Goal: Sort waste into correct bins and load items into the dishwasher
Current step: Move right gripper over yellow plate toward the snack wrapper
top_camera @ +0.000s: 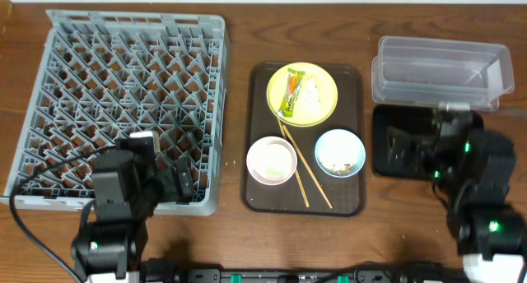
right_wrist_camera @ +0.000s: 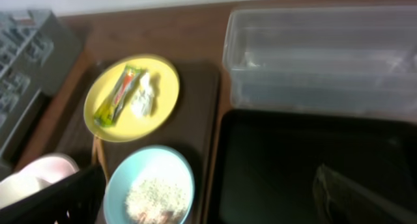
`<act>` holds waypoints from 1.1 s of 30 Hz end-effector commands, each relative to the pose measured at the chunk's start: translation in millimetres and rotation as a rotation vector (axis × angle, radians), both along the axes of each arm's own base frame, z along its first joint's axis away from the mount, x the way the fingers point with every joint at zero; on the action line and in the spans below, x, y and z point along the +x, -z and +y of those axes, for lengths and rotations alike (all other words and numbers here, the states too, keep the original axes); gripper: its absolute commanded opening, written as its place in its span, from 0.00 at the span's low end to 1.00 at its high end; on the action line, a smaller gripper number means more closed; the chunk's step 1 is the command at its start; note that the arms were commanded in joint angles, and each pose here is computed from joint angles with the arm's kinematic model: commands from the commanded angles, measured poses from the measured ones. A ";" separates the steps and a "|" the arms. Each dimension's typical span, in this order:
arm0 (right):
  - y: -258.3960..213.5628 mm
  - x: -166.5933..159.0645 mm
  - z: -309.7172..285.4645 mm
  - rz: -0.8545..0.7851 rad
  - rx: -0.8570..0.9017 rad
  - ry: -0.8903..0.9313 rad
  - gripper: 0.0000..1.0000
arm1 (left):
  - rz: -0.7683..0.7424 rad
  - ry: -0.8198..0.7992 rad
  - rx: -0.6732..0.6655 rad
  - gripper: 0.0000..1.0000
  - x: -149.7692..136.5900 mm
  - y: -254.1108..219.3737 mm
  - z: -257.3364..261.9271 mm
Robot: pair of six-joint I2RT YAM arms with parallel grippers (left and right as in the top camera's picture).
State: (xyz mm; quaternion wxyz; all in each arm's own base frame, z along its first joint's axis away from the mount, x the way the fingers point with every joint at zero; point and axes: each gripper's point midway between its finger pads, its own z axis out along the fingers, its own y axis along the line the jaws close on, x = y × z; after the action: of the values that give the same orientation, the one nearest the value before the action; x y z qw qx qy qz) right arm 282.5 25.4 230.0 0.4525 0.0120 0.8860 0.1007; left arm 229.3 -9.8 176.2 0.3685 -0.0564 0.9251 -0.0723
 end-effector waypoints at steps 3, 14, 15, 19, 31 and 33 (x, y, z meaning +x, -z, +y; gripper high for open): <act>-13.5 16.3 14.8 0.103 0.064 -0.053 0.99 | 0.043 0.003 -0.016 0.94 4.1 -11.7 -1.6; -10.1 44.9 43.0 0.074 0.116 -0.208 0.99 | 0.045 0.003 -0.016 0.94 3.2 -11.4 -1.6; -8.7 46.6 44.7 0.082 0.111 -0.210 0.99 | 0.045 0.003 -0.015 0.94 3.2 -11.4 -1.5; -2.3 58.0 65.7 0.128 0.054 -0.248 0.99 | 0.041 0.003 -0.016 0.94 3.8 -11.8 -1.5; 36.0 101.5 126.8 0.311 -0.177 -0.383 0.99 | 0.043 0.003 -0.015 0.94 3.9 -11.5 -1.5; 43.1 111.1 142.1 0.299 -0.129 -0.407 0.99 | 0.043 0.003 -0.015 0.94 3.9 -11.5 -1.5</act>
State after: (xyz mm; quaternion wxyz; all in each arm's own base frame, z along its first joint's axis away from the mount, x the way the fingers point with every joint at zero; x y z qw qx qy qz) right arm 382.5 151.3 194.7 0.2834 -0.1614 0.9372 0.1238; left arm 230.7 -9.8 178.4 0.3377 -0.0594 0.9366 -0.0722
